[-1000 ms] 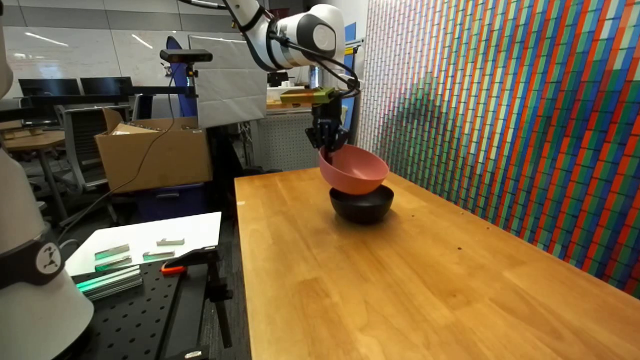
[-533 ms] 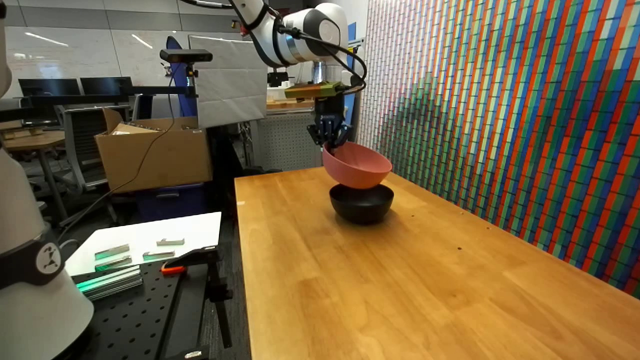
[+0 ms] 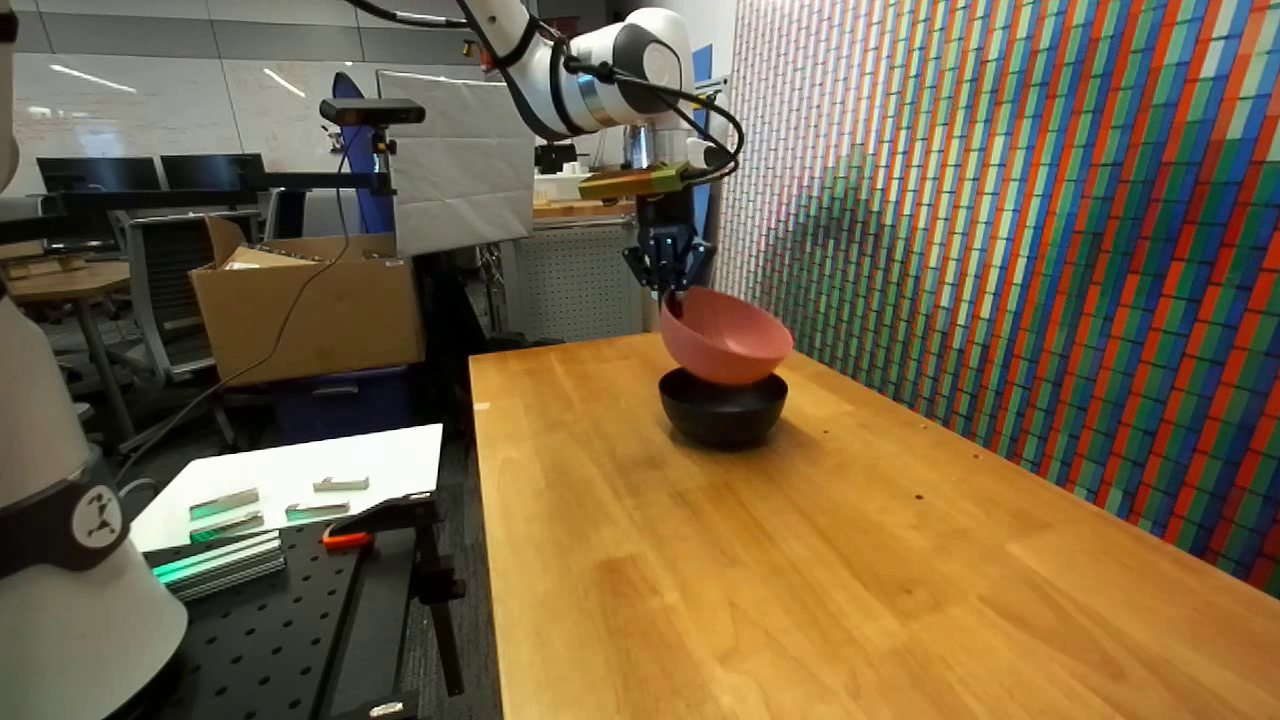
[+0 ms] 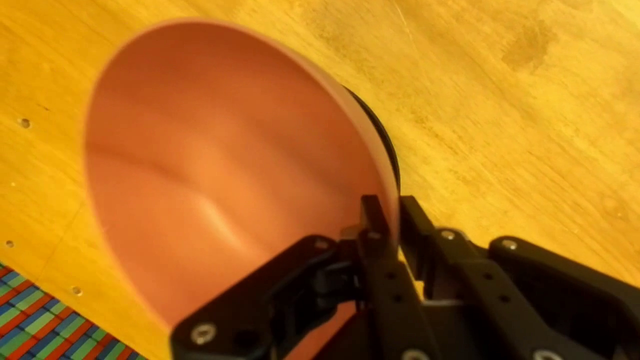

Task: Stack the bowls

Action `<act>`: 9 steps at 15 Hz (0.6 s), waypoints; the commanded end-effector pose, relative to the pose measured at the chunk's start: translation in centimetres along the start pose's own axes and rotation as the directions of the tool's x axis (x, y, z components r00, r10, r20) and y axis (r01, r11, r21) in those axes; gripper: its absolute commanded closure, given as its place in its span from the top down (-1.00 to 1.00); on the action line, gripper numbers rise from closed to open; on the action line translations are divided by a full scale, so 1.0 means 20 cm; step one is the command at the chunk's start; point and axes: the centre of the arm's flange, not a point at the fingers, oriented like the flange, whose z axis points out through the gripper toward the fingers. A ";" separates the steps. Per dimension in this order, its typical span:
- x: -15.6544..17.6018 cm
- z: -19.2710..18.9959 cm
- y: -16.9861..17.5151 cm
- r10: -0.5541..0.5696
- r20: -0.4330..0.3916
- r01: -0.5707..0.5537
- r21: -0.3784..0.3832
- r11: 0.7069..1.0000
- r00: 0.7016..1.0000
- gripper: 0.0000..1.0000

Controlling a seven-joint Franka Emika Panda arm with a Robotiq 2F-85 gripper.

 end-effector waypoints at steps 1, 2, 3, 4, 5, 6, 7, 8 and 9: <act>0.07 -0.01 0.01 0.008 -0.014 -0.008 -0.022 1.000 1.000 -0.04; 0.07 -0.01 0.01 0.007 -0.014 -0.007 -0.021 1.000 1.000 0.13; 0.07 -0.01 0.01 0.008 -0.014 -0.008 -0.021 1.000 1.000 0.27; 0.07 -0.02 0.01 0.009 -0.015 -0.009 -0.018 1.000 1.000 0.41; 0.07 -0.02 0.01 0.013 -0.014 -0.013 -0.012 1.000 1.000 0.58; 0.07 -0.03 0.03 0.020 -0.012 -0.020 -0.004 1.000 1.000 0.72; 0.06 -0.04 0.04 0.031 -0.009 -0.031 0.002 1.000 0.999 0.88; 0.05 -0.04 0.07 0.045 -0.003 -0.045 0.006 0.999 0.999 0.98; 0.04 -0.04 0.12 0.080 0.018 -0.080 0.020 0.997 0.997 1.00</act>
